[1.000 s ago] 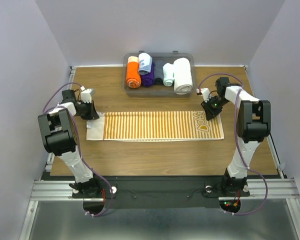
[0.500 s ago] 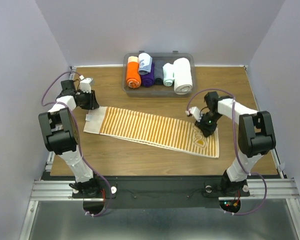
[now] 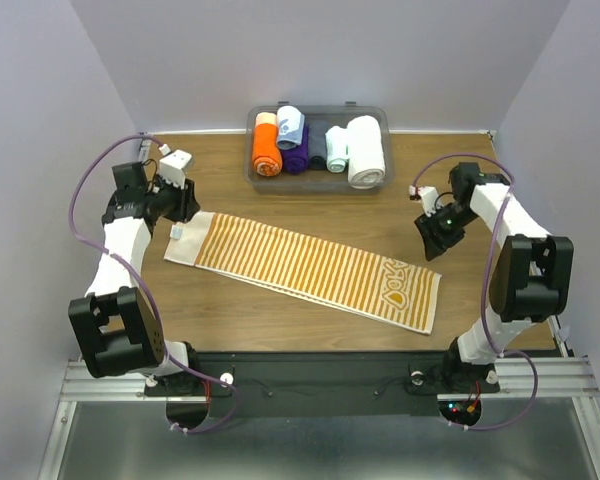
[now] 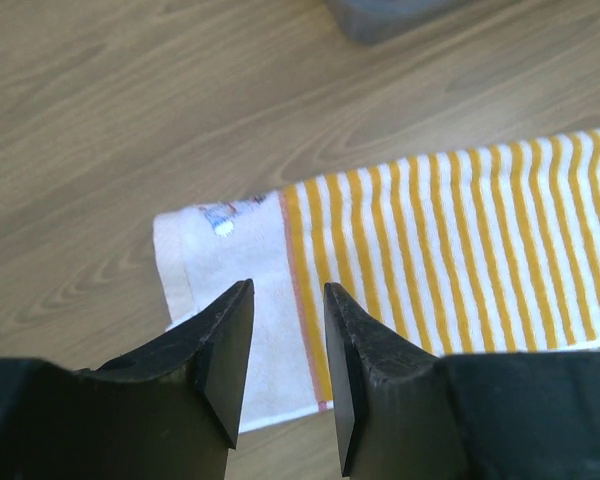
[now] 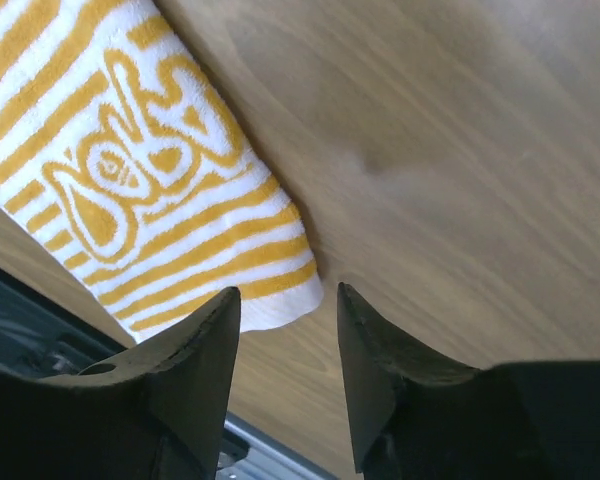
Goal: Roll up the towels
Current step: Fold the towel
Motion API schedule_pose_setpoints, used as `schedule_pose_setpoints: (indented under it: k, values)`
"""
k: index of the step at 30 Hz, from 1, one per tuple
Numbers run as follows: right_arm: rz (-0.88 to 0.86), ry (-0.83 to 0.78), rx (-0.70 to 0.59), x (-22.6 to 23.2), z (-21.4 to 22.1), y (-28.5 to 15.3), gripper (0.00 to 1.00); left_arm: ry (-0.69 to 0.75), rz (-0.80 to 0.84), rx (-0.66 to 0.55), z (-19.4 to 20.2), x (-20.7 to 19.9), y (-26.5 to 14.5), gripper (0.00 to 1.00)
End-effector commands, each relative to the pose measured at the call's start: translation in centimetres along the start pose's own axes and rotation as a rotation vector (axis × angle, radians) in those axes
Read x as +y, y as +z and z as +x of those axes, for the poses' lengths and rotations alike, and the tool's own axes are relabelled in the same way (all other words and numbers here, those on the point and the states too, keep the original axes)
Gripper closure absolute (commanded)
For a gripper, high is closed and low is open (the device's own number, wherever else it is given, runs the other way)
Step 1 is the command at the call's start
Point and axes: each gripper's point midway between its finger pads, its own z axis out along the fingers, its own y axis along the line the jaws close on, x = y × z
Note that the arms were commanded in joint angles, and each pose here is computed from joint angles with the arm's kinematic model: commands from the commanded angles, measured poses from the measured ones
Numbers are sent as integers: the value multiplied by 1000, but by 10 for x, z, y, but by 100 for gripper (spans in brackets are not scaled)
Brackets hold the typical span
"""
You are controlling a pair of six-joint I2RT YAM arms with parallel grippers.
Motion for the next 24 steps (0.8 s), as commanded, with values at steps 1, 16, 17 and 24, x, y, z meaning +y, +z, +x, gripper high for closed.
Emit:
schedule_pose_setpoints:
  k: [1,16,17,24]
  values:
    - [-95,98,56,22,18,6,55,23,40,42,24,-12,4,55]
    - [189,6,223,-65,45,65,60,6,53,75,42,-13,12,55]
    - [189,0,223,-68,45,71,61,6,53,72,41,-13,12,55]
    - [330,-21,90,-134,-30,65,54,-20,62,81,45,-18,12,54]
